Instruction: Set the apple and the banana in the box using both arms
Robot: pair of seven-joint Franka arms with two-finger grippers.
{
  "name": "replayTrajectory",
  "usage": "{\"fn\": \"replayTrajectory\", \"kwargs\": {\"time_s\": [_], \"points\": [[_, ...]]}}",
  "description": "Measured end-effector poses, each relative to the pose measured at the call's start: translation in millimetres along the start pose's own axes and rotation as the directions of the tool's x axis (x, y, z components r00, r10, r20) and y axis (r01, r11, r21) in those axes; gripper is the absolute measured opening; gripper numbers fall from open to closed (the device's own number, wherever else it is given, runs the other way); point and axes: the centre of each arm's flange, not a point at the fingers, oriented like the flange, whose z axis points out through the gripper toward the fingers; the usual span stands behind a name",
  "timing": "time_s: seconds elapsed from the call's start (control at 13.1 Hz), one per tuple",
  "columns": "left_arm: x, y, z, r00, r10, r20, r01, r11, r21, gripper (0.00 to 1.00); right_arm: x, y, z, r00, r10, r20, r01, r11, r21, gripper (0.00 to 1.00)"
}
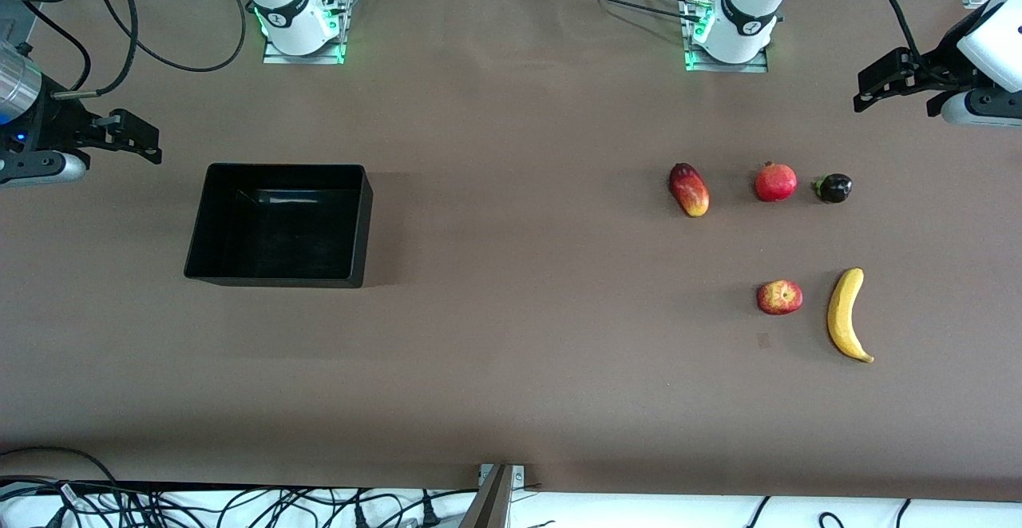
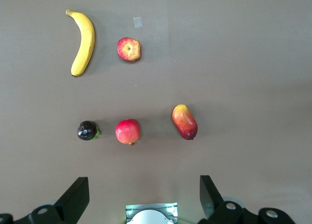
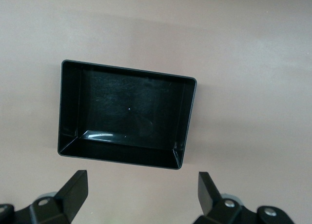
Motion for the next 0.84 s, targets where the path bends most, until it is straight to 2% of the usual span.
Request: {"fn": "replayTrajectory", "kwargs": {"time_s": [0.53,0.84], "points": [[0,1,0,1.0,0.002,0.001,-0.002,1.0,0.0,1.0,1,0,4,1.0,-0.001,0.009,0.001,1.0,-0.003,1.0],[3,1,4,1.0,0.002,0.009,-0.002,1.0,0.0,1.0,8,5,26,0.998,-0.044,0.054,0.044,0.999,0.0,1.0]]}}
